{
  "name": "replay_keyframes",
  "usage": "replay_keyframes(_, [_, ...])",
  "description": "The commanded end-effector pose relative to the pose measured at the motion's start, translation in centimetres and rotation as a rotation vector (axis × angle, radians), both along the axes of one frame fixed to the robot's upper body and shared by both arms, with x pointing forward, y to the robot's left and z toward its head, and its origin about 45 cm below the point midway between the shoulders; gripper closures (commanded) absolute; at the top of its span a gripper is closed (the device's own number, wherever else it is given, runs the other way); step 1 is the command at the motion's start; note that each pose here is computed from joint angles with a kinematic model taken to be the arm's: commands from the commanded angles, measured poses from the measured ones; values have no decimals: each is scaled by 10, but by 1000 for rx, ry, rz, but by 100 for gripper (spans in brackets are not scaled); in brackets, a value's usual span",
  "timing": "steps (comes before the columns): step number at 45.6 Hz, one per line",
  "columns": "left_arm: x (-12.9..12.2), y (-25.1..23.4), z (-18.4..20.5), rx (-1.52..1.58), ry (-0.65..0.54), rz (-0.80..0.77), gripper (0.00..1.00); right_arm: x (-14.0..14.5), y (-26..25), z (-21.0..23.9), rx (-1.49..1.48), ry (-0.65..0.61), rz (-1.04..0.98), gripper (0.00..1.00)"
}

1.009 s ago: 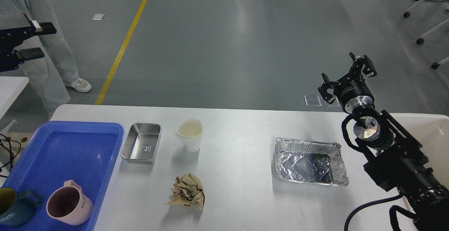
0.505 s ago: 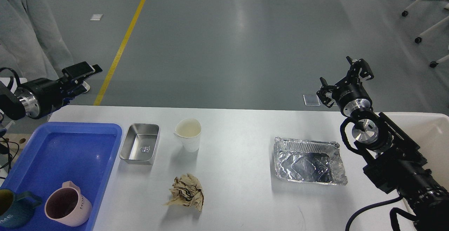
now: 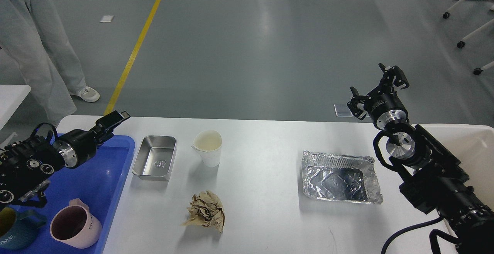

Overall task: Tidy desktop
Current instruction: 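Reach the left gripper to the small steel tray and grasp it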

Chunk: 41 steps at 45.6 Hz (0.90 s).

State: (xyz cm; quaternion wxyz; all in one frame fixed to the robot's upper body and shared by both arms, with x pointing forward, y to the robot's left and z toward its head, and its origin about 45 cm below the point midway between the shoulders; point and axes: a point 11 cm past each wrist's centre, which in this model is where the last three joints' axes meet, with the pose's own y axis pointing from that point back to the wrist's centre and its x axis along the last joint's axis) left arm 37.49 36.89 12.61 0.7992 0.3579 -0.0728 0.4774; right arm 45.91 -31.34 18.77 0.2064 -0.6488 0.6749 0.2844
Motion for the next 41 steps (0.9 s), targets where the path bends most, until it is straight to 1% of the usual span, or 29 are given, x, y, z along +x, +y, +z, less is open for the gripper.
replay_keyframes(1, [-2, -11, -14, -10, 20, -3, 4, -1, 1, -2, -6, 8, 2, 0])
replay_keyframes(5, [-5, -14, -20, -3, 33, -11, 4, -1, 1, -2, -9, 9, 1, 0])
replay_keyframes(16, [-9, 4, -32, 59, 58, 22, 4, 0, 0, -2, -11, 9, 1, 0])
replay_keyframes(28, [-4, -15, -40, 111, 12, 0, 6, -1, 0, -3, -13, 13, -1, 0])
replay_keyframes(34, [-4, -29, -48, 110, 17, -19, 8, -1, 0, -3, -15, 14, -1, 0])
replay_keyframes(41, [-8, -29, -52, 153, 24, -54, 10, -1, -1, -3, -17, 18, -7, 0])
